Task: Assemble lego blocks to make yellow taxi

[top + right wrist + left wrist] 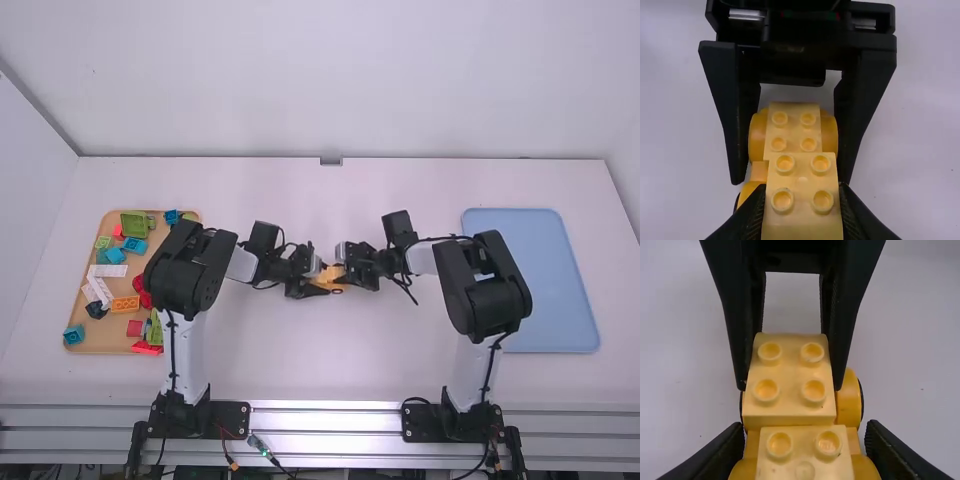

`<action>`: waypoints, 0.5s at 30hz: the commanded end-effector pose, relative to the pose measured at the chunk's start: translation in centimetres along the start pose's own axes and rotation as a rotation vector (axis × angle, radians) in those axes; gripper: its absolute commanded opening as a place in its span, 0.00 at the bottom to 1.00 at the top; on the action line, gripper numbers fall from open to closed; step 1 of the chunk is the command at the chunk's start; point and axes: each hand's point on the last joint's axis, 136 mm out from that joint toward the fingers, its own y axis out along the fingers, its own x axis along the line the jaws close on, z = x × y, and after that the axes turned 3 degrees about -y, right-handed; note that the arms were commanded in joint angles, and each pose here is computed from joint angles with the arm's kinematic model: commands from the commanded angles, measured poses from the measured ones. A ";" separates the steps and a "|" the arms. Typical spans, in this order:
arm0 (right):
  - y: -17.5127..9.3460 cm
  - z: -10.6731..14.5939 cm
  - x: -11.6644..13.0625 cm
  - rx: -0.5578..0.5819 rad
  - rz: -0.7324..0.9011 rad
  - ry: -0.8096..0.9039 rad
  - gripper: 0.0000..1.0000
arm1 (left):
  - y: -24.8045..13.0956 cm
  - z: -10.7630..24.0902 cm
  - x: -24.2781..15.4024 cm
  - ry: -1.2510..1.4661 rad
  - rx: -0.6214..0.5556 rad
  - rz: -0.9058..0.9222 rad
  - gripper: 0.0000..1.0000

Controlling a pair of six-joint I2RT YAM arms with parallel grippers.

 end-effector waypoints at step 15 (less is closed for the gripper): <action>0.7 -0.4 0.6 -0.044 -0.037 0.025 0.00 | 0.3 1.2 0.0 -0.028 0.039 -0.011 0.43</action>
